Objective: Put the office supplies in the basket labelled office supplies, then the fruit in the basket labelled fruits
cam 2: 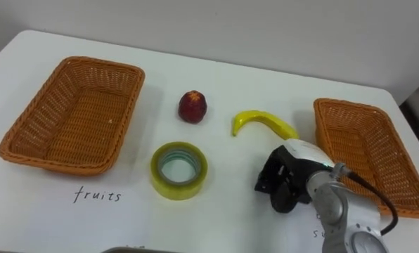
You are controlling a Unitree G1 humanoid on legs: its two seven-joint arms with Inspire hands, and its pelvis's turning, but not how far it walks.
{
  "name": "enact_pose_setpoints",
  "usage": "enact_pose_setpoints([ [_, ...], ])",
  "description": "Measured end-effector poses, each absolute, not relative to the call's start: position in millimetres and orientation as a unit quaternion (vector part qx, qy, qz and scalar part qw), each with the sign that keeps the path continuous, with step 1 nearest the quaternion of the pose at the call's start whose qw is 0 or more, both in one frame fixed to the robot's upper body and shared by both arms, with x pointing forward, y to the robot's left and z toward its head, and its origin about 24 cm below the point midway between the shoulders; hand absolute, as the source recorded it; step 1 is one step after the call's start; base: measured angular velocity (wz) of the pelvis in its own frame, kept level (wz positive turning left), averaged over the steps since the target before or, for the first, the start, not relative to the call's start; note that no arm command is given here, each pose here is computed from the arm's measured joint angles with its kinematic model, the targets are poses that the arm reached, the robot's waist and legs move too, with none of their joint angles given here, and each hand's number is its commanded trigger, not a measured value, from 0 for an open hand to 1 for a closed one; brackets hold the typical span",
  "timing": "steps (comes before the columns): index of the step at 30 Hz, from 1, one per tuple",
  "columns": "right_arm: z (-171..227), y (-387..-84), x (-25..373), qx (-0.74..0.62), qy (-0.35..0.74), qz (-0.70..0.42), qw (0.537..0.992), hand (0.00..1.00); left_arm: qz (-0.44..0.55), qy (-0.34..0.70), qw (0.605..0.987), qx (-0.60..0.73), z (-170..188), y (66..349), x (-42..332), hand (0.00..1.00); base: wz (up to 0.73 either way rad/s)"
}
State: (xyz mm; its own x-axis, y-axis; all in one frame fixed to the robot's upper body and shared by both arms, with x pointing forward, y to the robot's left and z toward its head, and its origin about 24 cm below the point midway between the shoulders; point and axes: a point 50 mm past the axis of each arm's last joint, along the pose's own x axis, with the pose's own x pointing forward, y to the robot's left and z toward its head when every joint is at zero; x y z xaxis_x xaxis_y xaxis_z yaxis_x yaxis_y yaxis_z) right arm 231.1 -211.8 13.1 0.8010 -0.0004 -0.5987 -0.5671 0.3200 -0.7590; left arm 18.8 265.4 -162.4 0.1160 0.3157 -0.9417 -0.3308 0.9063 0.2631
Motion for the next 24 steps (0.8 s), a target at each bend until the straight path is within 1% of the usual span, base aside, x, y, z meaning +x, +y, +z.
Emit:
enact_pose_setpoints([
  [16, 11.9, -208.2, 230.6, -0.539, 0.253, 0.186, 0.782, 1.00, 0.217, 0.632, 0.744, -0.004, -162.5, 266.0, 17.3, 0.00, 0.00],
  [24, 14.2, -206.3, 229.6, -0.527, 0.233, 0.179, 0.797, 1.00, 0.219, 0.625, 0.750, -0.001, -162.3, 265.4, 20.6, 0.00, 0.00],
])
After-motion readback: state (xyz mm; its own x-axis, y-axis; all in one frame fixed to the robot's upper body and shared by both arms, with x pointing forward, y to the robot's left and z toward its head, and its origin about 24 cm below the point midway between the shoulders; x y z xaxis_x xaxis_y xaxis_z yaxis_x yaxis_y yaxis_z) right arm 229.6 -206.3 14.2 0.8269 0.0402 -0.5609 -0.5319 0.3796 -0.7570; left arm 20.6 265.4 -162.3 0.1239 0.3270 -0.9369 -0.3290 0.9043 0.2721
